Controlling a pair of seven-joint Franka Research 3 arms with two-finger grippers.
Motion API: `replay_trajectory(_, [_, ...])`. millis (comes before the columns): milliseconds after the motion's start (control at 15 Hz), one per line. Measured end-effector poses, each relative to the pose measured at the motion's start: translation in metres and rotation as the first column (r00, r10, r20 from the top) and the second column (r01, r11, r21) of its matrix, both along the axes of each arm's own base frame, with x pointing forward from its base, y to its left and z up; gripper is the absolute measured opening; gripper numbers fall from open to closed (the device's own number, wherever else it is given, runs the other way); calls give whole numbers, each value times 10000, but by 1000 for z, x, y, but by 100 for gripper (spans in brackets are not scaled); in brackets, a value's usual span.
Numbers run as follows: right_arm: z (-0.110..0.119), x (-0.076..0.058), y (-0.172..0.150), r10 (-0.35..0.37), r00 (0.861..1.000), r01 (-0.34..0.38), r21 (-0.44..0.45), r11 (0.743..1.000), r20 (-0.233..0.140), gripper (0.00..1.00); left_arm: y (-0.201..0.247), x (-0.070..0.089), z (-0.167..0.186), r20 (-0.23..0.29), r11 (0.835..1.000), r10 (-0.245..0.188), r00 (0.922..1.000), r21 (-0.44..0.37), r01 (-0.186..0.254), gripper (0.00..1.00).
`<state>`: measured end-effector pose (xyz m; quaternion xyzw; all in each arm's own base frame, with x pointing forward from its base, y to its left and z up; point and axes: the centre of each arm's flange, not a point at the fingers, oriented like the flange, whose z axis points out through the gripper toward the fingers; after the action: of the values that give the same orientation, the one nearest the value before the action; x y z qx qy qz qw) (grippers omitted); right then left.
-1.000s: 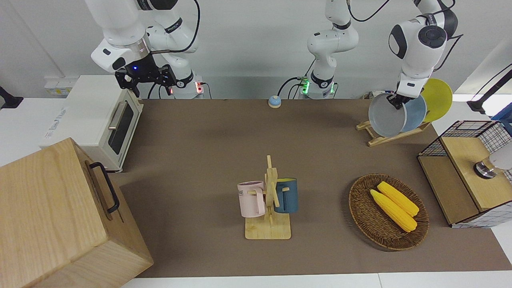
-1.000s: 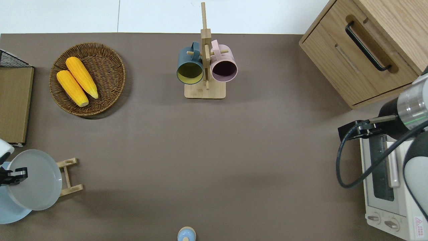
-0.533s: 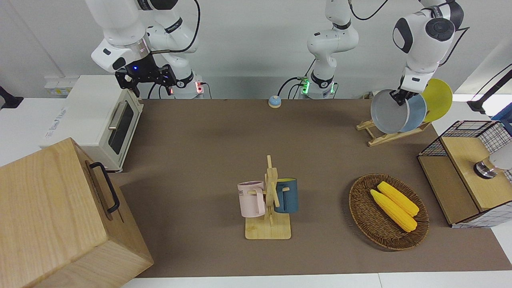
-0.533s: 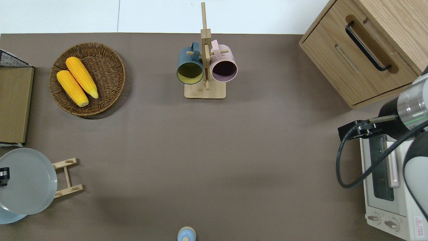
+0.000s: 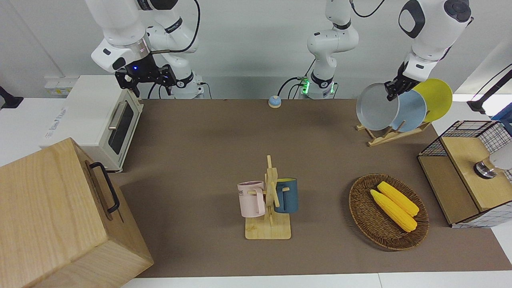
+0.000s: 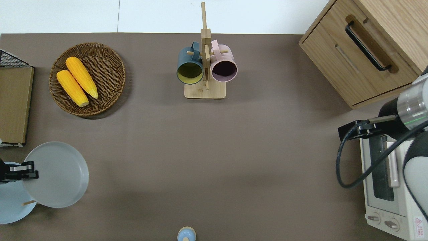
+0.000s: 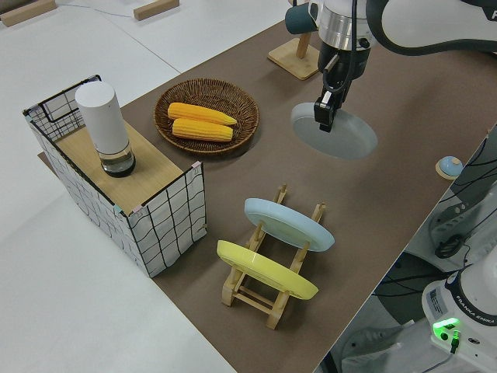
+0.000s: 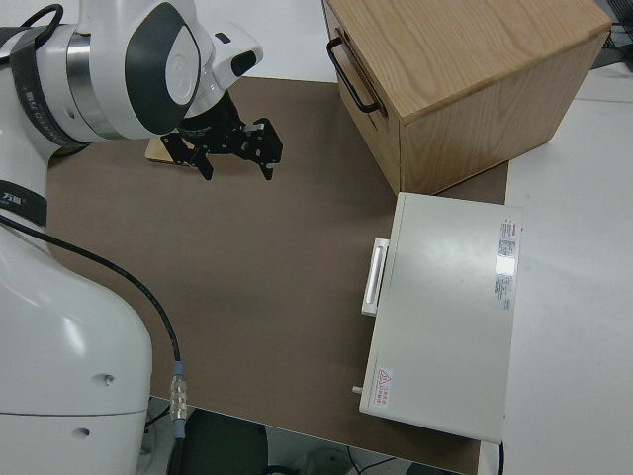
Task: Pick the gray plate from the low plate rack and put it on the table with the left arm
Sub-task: 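Carry the gray plate with the left gripper away from the rack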
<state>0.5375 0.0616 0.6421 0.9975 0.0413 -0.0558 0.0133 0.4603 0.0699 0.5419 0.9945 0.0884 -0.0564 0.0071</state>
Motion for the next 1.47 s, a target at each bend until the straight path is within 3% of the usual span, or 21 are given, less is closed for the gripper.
replay_trajectory(267, [0, 0, 0, 0, 10000, 0, 0, 10000, 0, 99, -41, 6, -12, -81, 9921, -351, 9993, -1210, 339, 14])
replay_trajectory(467, [0, 0, 0, 0, 10000, 0, 0, 10000, 0, 99, -62, 7, -17, 6, 9768, -518, 9987, -2080, 508, 14])
replay_trajectory(867, [0, 0, 0, 0, 10000, 0, 0, 10000, 0, 99, -70, 9, -59, 598, 9192, -1497, 9869, -3593, 1612, 14])
replay_trajectory(1067, [0, 0, 0, 0, 10000, 0, 0, 10000, 0, 99, -71, 9, -96, 859, 8905, -1924, 9776, -4033, 2107, 14])
replay_trajectory(1467, [0, 0, 0, 0, 10000, 0, 0, 10000, 0, 99, -70, -1, -136, 931, 8706, -2139, 9724, -4334, 2330, 14])
